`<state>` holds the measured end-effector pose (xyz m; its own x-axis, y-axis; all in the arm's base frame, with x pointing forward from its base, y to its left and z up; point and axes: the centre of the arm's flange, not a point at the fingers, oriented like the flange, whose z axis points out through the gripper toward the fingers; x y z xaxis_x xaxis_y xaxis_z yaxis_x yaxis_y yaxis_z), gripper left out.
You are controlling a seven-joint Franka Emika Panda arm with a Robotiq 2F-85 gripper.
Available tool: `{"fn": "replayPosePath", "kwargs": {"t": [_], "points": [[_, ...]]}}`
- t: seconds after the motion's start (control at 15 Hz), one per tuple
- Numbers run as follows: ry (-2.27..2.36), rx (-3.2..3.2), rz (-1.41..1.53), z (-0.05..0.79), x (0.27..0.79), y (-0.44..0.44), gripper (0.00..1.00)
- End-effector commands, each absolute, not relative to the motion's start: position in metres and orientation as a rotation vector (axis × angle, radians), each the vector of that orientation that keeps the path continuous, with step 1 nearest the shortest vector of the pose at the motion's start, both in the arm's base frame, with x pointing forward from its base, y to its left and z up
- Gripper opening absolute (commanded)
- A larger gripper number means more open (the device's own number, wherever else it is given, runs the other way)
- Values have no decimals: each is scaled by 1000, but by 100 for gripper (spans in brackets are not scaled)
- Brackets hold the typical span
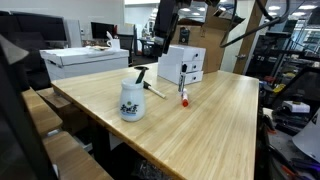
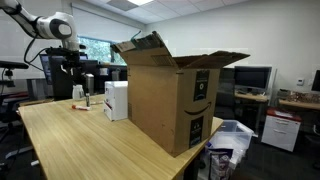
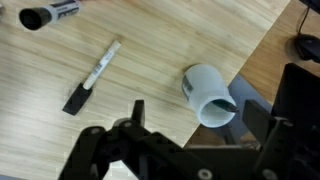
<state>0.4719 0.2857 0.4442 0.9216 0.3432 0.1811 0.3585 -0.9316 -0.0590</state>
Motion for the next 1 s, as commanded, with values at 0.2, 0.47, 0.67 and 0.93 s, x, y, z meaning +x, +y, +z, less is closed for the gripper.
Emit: {"fn": "replayPosePath", "kwargs": {"t": [0.2,0.47,0.67,0.93], "points": [[-749,-2923,-177,415,476,323,100],[-830,-2895,-178,403,480,345,100],[-858,-2883,-178,399,487,352,100],[-866,-2888,-176,396,495,354,100]]}}
